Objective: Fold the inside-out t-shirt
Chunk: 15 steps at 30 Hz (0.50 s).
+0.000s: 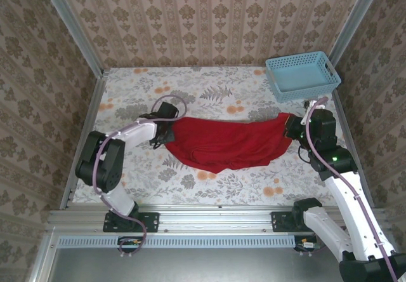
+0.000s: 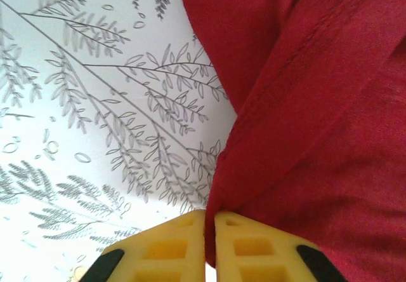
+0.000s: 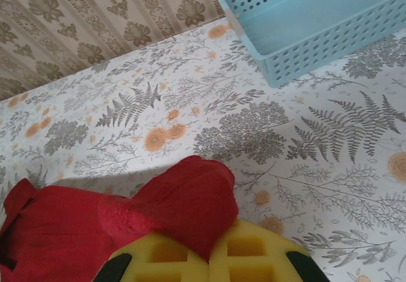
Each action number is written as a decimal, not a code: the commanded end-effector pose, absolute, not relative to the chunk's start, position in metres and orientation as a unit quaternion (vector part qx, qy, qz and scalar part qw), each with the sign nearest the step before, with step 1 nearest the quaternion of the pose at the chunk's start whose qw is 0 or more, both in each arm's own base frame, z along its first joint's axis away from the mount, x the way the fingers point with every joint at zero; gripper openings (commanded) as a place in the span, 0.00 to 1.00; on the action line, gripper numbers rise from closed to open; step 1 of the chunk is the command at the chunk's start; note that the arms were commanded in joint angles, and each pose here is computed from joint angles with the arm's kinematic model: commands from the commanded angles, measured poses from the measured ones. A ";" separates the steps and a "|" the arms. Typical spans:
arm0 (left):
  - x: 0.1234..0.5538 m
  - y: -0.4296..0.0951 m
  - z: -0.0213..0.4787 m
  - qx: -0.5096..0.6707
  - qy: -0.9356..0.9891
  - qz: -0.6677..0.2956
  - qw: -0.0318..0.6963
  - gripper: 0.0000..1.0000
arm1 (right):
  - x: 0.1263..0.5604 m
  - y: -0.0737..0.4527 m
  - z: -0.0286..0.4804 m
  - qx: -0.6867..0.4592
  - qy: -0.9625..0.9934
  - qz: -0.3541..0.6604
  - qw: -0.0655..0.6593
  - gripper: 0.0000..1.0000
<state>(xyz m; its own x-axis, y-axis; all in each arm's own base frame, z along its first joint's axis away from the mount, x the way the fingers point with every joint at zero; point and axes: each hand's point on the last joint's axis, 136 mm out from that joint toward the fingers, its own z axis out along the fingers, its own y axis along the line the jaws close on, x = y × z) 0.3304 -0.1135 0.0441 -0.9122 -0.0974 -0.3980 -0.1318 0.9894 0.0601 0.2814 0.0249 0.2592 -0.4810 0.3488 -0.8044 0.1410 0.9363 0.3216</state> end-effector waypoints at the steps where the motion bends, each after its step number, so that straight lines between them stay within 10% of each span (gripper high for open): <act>1: 0.330 -0.104 0.062 -0.072 0.971 0.019 0.229 0.05 | 0.278 0.008 0.269 0.163 0.853 0.066 0.492 0.00; 15: 0.324 -0.108 0.065 -0.106 0.944 -0.182 0.254 0.00 | 0.281 0.015 0.267 0.150 0.854 0.083 0.491 0.00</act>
